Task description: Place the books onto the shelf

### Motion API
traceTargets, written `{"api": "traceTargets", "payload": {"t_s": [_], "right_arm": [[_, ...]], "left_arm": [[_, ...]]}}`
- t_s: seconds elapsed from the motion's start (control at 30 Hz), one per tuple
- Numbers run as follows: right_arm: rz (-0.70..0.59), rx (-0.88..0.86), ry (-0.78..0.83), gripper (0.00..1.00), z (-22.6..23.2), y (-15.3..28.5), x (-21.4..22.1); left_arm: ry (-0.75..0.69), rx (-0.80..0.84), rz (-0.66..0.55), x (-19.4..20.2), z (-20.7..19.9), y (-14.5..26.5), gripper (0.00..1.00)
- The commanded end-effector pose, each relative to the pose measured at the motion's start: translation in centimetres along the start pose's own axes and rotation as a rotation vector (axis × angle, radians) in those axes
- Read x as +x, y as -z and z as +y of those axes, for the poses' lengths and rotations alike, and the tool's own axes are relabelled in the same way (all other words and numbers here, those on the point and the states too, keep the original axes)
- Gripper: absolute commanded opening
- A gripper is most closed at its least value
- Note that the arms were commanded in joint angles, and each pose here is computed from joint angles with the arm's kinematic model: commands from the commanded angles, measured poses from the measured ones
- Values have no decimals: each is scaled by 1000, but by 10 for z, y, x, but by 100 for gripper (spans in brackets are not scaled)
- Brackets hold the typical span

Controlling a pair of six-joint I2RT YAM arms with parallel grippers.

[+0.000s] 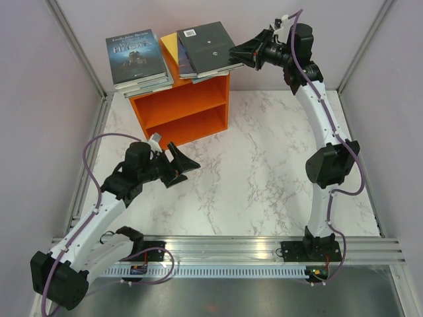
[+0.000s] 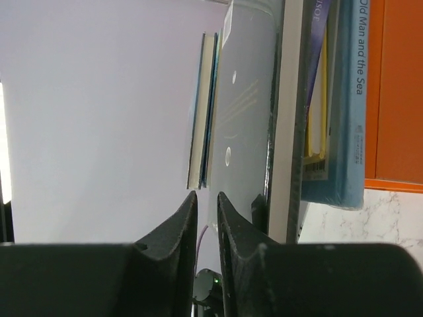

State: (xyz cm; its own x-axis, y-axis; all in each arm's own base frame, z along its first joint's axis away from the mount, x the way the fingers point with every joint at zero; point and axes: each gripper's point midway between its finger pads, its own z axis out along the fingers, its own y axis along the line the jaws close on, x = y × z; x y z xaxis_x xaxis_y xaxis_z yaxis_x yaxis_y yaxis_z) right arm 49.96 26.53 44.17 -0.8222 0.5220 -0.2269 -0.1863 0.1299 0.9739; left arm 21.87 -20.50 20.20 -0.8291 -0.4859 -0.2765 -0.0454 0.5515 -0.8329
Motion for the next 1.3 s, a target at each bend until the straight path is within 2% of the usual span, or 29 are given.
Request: {"api": "traceTargets", "payload": {"t_s": [0.0,0.13,0.3,0.4,0.6,0.63,0.67,0.7,0.73,0.77,0.83,0.9,0.97,1.27], "right_arm": [[-30,-50,34,22,15,-3,-10],[-85,-139,75,23,44,9,-24],[-185,-339,104,24,95,45,-56],[-230,-364,128,26,101,56,-68],[-318,-417,80,24,66,55,-83],[-349,-417,-9,23,44,52,-91],[-357,-524,11,19,55,61,-88],[-363,-579,-28,18,53,63,-88],[-347,-621,-156,16,30,58,-94],[-356,-758,-141,10,42,68,-89],[-343,-853,-246,5,22,65,-92],[-351,-982,-278,0,23,71,-87],[-359,-1045,-331,0,7,67,-85],[-379,-1124,-383,0,-7,57,-69]], "left_arm": [[-69,56,-55,-16,-19,3,91],[-68,53,-54,-16,-17,3,91],[-69,47,-55,-18,-16,1,91],[-66,50,-41,-19,-17,-3,91],[-72,68,-27,-21,-23,-5,91],[-73,72,-24,-20,-24,-5,91],[-73,73,-24,-21,-24,-5,91],[-73,75,-24,-20,-25,-4,91],[-74,78,-20,-19,-25,-4,91],[-73,78,-20,-19,-24,-3,91],[-74,79,-13,-18,-23,-4,91],[-74,76,-9,-17,-22,-3,91],[-75,72,-6,-16,-20,-1,91],[-74,60,-4,-14,-16,2,91]]}}
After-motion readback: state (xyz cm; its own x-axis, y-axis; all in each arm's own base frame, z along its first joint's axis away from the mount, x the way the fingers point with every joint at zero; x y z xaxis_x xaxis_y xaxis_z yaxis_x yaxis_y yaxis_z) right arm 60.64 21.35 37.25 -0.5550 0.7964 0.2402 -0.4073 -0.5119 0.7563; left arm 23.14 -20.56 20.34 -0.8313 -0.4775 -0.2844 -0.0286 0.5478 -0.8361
